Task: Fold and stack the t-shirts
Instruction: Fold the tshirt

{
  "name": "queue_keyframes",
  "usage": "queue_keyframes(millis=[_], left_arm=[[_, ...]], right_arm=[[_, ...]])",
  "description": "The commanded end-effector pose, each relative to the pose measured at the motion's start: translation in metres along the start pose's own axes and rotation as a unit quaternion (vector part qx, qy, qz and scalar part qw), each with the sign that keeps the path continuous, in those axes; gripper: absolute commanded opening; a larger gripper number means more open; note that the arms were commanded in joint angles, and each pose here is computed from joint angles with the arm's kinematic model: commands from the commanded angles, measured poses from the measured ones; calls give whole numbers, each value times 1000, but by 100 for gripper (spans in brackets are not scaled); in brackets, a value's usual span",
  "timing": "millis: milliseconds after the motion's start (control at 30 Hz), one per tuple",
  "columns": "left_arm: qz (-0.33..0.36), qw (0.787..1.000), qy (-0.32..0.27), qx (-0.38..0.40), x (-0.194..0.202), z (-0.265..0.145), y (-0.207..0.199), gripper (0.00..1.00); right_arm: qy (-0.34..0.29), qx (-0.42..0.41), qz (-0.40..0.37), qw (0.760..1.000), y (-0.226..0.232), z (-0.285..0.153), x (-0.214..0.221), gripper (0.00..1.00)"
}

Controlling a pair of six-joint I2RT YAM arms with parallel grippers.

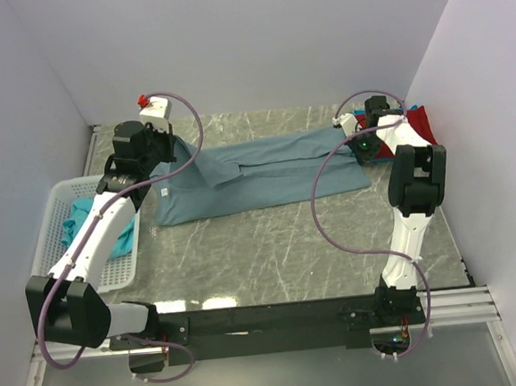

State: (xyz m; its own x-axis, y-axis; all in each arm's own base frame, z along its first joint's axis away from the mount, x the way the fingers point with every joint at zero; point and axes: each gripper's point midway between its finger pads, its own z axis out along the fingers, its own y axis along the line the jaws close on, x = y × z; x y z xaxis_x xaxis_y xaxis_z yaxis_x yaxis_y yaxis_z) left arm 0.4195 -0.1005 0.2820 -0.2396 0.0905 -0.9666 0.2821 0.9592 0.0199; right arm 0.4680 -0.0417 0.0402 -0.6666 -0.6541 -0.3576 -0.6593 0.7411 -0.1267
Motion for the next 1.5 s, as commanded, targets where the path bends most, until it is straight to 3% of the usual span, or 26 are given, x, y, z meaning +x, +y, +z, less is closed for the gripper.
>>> queue_keyframes(millis=[0,400,433,533,633,1067,1467], left_arm=[[-5,1000,-14,-16,-9,1,8,1],[-6,1000,-4,-11,-4,5,9,1],[-6,1000,-3,-9,-3,6,9,1],[-7,1000,4,-5,1,10,7,1],[-24,1000,9,-1,3,15,5,0],[-19,999,40,-1,9,51,9,1],[9,997,70,-34,29,74,26,1]], right_arm=[[-15,23,0,1000,-13,-9,-16,0],[-22,20,3,1000,-8,-6,-23,0],[-23,20,2,1000,-8,-6,-24,5],[-32,38,12,999,-13,-8,-29,33],[-56,64,37,996,-20,-19,-40,43],[-142,21,65,988,31,-69,-48,48],[-162,3,60,985,50,-78,-45,49]])
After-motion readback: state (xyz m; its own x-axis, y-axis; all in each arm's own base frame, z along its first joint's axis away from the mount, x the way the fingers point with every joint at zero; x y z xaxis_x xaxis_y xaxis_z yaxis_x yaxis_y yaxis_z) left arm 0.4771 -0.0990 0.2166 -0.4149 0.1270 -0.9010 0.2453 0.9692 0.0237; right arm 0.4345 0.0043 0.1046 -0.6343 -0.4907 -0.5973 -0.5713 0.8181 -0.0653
